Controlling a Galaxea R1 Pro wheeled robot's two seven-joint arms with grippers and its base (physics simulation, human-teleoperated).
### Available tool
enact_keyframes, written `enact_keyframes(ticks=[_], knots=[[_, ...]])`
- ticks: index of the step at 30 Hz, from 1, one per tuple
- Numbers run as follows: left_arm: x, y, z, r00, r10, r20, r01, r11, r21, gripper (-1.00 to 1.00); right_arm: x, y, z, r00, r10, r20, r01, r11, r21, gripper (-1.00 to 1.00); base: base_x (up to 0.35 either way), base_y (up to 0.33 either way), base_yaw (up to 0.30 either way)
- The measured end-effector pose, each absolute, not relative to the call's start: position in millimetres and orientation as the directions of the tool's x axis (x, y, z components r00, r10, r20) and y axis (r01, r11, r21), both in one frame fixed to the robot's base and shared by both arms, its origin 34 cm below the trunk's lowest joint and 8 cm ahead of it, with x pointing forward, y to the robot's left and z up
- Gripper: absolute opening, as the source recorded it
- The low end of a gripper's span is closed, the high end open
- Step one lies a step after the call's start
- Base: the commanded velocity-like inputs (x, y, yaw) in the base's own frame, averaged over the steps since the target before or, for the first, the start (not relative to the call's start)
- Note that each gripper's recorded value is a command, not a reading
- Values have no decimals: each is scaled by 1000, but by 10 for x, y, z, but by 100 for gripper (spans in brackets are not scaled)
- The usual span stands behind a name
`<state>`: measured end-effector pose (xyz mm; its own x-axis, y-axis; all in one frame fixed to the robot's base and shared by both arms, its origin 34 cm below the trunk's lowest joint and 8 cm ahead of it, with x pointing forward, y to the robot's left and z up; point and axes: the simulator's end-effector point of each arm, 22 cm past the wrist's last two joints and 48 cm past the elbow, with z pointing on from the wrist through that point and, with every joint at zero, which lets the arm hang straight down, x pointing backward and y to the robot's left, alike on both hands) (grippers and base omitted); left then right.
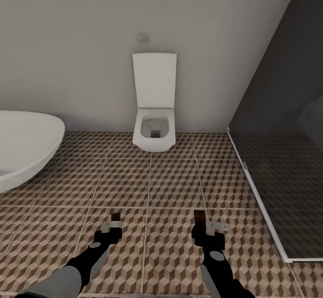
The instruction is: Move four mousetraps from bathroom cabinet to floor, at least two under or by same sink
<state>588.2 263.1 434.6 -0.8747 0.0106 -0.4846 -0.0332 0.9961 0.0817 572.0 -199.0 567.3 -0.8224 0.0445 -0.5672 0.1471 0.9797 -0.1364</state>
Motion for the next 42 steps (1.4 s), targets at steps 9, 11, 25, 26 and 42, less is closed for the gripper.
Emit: enact_keyframes(ticks=[9, 11, 25, 26, 42], knots=[[5825, 2620, 4280, -882, 10, -472, -31, 996, 81, -100, 5686, -1990, 5611, -830, 45, -556, 145, 980, -138, -100, 0, 0, 0], [5813, 2620, 4266, -883, 10, -469, -31, 996, 81, -100, 5677, -1990, 5597, -832, 45, -553, 145, 980, -139, -100, 0, 0, 0], [5720, 2619, 4063, -894, 10, -449, -29, 996, 81, -100, 5614, -1990, 5397, -844, 45, -534, 142, 980, -142, -100, 0, 0, 0], [5712, 2619, 4039, -894, 10, -447, -29, 996, 81, -100, 5609, -1990, 5373, -845, 45, -533, 142, 980, -142, -100, 0, 0, 0], [5628, 2613, 3737, -902, 10, -432, -27, 996, 80, -100, 5536, -1973, 5066, -855, 43, -517, 135, 980, -143, -100, 0, 0, 0]])
